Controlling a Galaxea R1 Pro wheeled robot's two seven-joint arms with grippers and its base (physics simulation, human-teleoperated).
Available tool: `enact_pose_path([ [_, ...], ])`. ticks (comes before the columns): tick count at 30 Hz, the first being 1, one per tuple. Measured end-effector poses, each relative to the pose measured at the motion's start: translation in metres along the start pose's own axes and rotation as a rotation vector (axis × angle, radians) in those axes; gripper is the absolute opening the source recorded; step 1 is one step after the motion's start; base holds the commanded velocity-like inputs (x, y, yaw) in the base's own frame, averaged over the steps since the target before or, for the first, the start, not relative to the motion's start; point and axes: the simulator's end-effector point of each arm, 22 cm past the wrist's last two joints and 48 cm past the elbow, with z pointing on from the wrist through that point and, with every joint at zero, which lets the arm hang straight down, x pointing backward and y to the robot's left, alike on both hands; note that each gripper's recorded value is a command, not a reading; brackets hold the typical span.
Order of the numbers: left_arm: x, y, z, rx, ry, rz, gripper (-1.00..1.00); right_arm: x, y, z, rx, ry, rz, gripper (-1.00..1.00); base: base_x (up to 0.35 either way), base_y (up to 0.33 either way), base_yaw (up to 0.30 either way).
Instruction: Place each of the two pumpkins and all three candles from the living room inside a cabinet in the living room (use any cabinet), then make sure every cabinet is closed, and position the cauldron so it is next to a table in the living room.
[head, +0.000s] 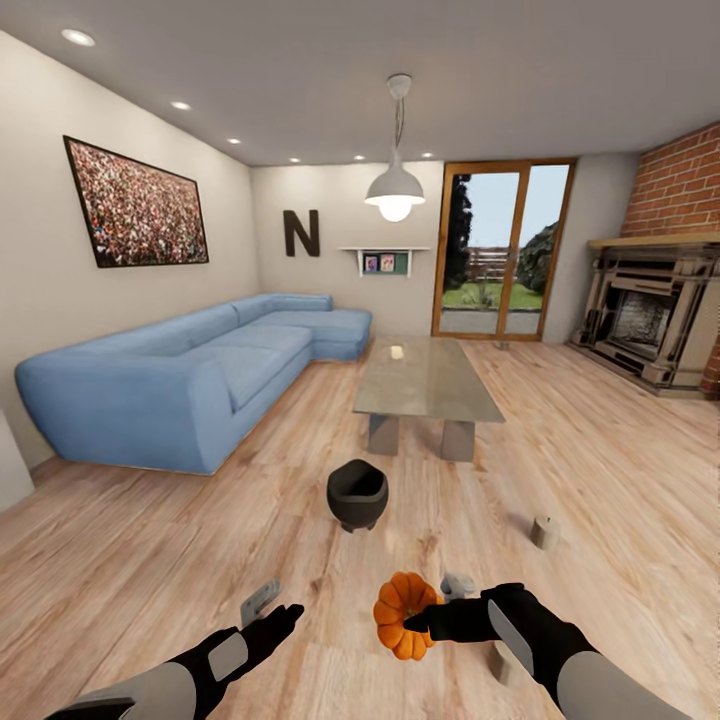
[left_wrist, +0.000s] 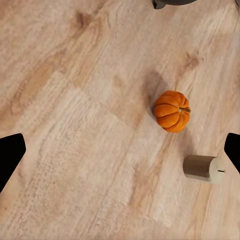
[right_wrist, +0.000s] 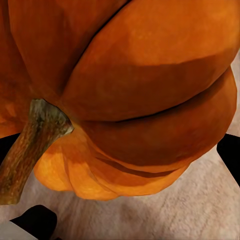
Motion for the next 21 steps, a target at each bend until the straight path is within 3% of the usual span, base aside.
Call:
enact_pose_path([
  [21,0.011,0.01,0.007,-0.018,0.023,-0.007,1.0,0.01,-0.006,0.009,0.0,0.024,0.018,-1.0,0.0,0.0,-0.161],
])
